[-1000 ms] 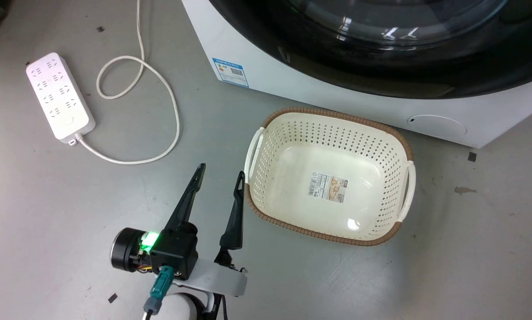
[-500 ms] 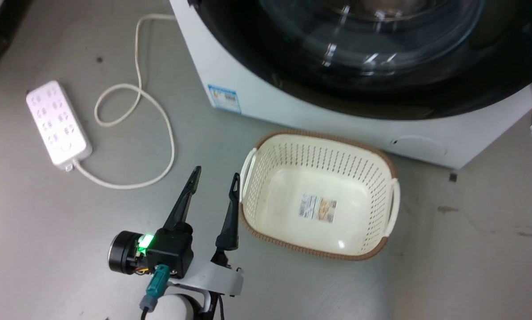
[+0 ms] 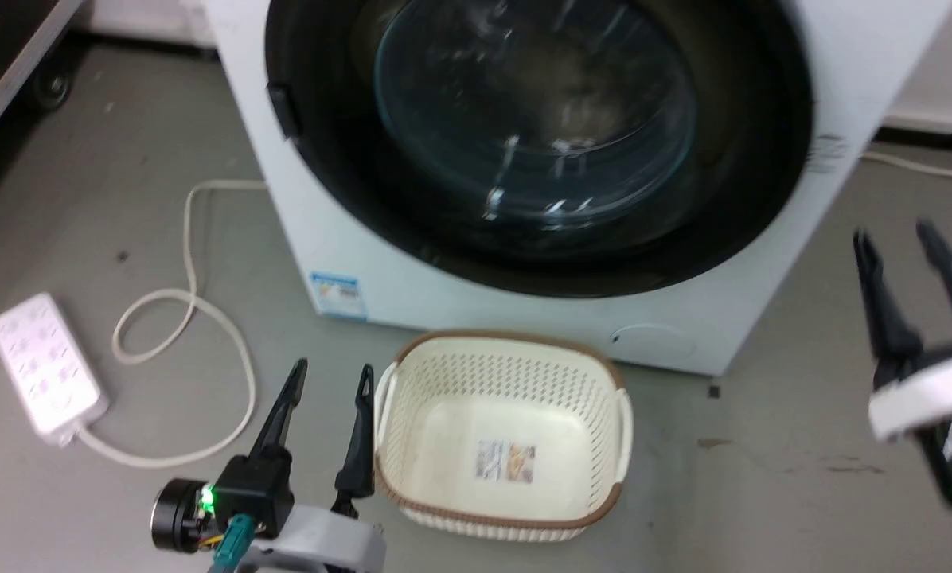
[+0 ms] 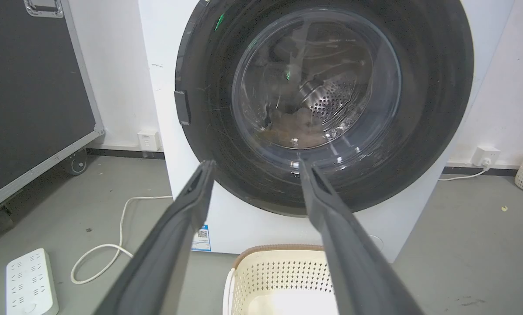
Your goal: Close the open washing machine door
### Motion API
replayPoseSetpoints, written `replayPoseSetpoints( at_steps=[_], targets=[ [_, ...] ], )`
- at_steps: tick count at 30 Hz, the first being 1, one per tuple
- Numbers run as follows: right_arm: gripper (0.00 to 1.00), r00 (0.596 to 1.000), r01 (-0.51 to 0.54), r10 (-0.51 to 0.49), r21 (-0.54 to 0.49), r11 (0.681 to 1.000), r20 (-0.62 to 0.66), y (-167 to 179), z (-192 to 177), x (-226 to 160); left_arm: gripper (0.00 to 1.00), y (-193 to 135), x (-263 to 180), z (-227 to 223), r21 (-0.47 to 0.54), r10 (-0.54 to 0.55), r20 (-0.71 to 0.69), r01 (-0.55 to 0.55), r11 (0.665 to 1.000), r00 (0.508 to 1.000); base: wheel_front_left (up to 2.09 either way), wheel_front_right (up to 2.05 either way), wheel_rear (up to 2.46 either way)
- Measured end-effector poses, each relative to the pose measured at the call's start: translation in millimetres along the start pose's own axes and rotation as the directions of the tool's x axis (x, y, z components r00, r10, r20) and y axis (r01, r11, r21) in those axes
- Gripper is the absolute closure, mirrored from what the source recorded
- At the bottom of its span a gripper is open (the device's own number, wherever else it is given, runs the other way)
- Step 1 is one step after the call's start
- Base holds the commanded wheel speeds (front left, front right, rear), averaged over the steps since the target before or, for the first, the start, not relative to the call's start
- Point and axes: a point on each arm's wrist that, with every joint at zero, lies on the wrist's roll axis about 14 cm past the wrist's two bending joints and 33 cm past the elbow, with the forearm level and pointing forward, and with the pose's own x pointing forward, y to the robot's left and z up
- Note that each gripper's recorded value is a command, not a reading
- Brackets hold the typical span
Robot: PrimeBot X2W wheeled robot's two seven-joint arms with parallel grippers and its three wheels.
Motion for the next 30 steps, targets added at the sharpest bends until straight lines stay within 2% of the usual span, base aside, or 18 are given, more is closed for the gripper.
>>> replayPoseSetpoints(
  at_steps=[6, 11, 26, 27, 30],
  targets=[
    [0.0, 0.992, 0.127, -0.126, -0.041, 0.991, 0.029, -6, 2, -69, 0.0, -15, -6, 8, -0.01, -0.051, 0.022, 0.052, 0.999, 0.998, 0.0, 0.0, 0.0],
    [0.0, 0.986, 0.167, -0.167, -0.063, 0.984, 0.003, 6, -9, -103, 0.0, -23, -11, 5, -0.014, -0.077, 0.011, 0.077, 0.997, 0.997, 0.0, 0.0, 0.0],
    [0.0, 0.979, 0.188, -0.193, -0.076, 0.979, -0.068, 17, -31, -120, 0.0, -24, -18, -6, -0.037, -0.094, -0.025, 0.093, 0.995, 0.995, 0.0, 0.0, 0.0],
    [1.0, 0.979, 0.188, -0.193, -0.076, 0.979, -0.07, 17, -32, -121, 1.0, -24, -18, -7, -0.036, -0.096, -0.028, 0.095, 0.995, 0.995, 0.0, 0.0, 0.0],
    [1.0, 0.979, 0.187, -0.192, -0.076, 0.979, -0.069, 17, -31, -120, 1.0, -24, -18, -6, -0.035, -0.097, -0.028, 0.096, 0.995, 0.995, 0.0, 0.0, 0.0]
  ],
)
